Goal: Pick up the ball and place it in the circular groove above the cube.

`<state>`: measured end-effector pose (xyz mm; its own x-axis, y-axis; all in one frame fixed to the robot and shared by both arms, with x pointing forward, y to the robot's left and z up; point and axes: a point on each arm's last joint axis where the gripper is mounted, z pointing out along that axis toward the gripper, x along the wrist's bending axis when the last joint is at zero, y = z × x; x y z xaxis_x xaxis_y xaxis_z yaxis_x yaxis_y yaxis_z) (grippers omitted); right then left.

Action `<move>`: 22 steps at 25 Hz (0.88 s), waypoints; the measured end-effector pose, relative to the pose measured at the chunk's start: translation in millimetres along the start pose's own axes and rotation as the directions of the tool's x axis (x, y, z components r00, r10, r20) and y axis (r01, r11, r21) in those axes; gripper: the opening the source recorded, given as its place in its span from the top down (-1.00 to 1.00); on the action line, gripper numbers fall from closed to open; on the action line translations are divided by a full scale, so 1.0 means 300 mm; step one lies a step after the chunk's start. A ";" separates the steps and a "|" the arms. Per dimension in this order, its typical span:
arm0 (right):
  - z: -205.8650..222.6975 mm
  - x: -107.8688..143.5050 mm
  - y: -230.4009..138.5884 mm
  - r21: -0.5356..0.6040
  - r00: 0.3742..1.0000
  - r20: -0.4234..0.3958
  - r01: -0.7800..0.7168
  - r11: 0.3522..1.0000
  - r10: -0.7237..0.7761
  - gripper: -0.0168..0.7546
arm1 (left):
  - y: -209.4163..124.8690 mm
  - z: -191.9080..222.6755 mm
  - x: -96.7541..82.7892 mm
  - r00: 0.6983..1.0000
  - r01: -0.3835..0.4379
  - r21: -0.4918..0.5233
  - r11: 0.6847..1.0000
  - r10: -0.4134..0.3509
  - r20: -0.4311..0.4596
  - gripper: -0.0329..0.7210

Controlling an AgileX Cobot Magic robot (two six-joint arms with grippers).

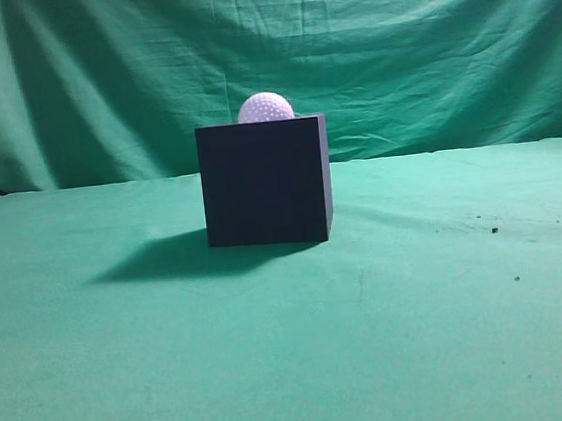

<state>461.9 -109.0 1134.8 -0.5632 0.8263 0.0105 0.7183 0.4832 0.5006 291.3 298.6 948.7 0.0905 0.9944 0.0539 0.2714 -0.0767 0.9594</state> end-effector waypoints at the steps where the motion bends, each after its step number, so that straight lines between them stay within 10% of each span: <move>1: -0.051 -0.005 -0.017 -0.015 1.000 -0.001 -0.004 1.000 0.004 0.96 | 0.000 0.000 0.000 1.000 0.000 0.000 1.000 0.000 0.000 0.91; 9: -0.309 -0.029 -0.232 -0.124 0.996 -0.063 -0.072 0.990 0.065 0.96 | 0.000 0.000 0.000 1.000 0.000 0.000 1.000 0.000 0.000 0.91; 22: -0.332 -0.061 -0.636 -0.351 0.985 -0.157 -0.119 0.929 0.066 0.96 | 0.000 0.000 0.000 1.000 0.000 0.000 1.000 0.000 0.000 0.91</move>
<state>294.5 -245.1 1125.5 -0.5714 0.8008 0.1797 0.5907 0.2493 0.7674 291.3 298.6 948.7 0.0905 0.9944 0.0539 0.2714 -0.0767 0.9594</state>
